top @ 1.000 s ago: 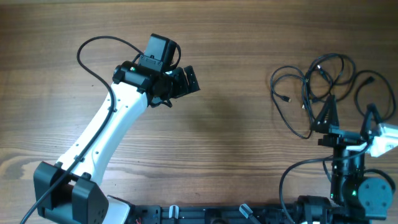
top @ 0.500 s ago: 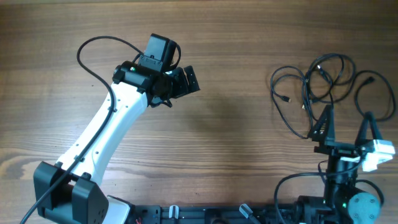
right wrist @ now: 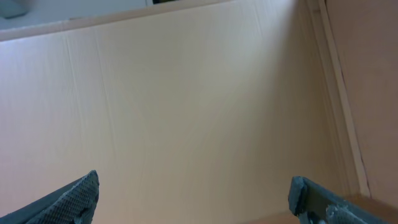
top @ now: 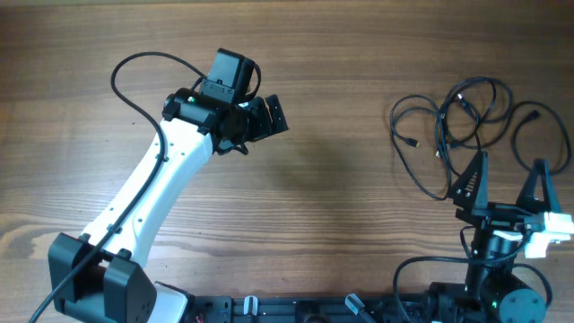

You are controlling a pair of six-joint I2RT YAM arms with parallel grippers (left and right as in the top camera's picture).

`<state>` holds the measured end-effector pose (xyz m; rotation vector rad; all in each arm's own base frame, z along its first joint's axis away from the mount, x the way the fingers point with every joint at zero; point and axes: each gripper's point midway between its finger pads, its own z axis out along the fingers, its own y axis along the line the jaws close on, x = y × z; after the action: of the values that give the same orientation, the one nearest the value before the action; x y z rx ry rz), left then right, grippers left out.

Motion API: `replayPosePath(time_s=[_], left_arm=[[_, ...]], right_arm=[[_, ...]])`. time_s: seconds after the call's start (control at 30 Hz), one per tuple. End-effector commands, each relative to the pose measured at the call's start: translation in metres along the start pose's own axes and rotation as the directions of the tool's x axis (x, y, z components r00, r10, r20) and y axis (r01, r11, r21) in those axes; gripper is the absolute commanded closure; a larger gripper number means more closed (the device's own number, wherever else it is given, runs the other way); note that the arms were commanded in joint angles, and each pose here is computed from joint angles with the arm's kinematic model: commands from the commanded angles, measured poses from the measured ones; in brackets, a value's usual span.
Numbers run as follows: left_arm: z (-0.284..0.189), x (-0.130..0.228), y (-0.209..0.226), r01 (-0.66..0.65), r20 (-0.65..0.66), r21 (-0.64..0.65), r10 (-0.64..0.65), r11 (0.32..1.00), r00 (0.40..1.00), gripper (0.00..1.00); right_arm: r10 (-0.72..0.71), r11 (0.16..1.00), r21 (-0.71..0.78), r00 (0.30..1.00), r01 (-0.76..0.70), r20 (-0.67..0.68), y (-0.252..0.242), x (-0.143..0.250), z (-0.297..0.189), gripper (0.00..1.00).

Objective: Untangle cables

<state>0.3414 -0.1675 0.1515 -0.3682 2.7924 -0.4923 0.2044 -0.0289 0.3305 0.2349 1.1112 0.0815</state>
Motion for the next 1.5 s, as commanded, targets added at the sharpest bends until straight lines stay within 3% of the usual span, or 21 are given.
replayPosePath(time_s=[0.0, 0.27, 0.47, 1.3, 1.47], left_arm=[[0.004, 0.002, 0.003, -0.009, -0.005, -0.016, 0.009, 1.0, 1.0, 0.0], [0.004, 0.002, 0.003, -0.009, -0.005, -0.016, 0.009, 1.0, 1.0, 0.0], [0.004, 0.002, 0.003, -0.009, -0.005, -0.016, 0.009, 1.0, 1.0, 0.0], [0.004, 0.002, 0.003, -0.009, -0.005, -0.016, 0.009, 1.0, 1.0, 0.0], [0.004, 0.002, 0.003, -0.009, -0.005, -0.016, 0.009, 1.0, 1.0, 0.0]], right_arm=[[0.012, 1.0, -0.009, 1.0, -0.012, -0.026, 0.0, 0.013, -0.002, 0.0], [0.002, 1.0, 0.028, 0.982, 0.003, -0.188, -0.019, 0.094, -0.01, 0.0], [0.007, 0.997, 0.072, 0.921, 0.023, -0.389, -0.032, 0.148, -0.026, 0.0], [-0.002, 0.999, -0.033, 0.904, -0.014, -0.427, -0.004, 0.157, -0.031, 0.0], [-0.293, 0.944, -0.263, 0.867, 0.197, -0.403, 0.015, 0.164, -0.036, 0.0]])
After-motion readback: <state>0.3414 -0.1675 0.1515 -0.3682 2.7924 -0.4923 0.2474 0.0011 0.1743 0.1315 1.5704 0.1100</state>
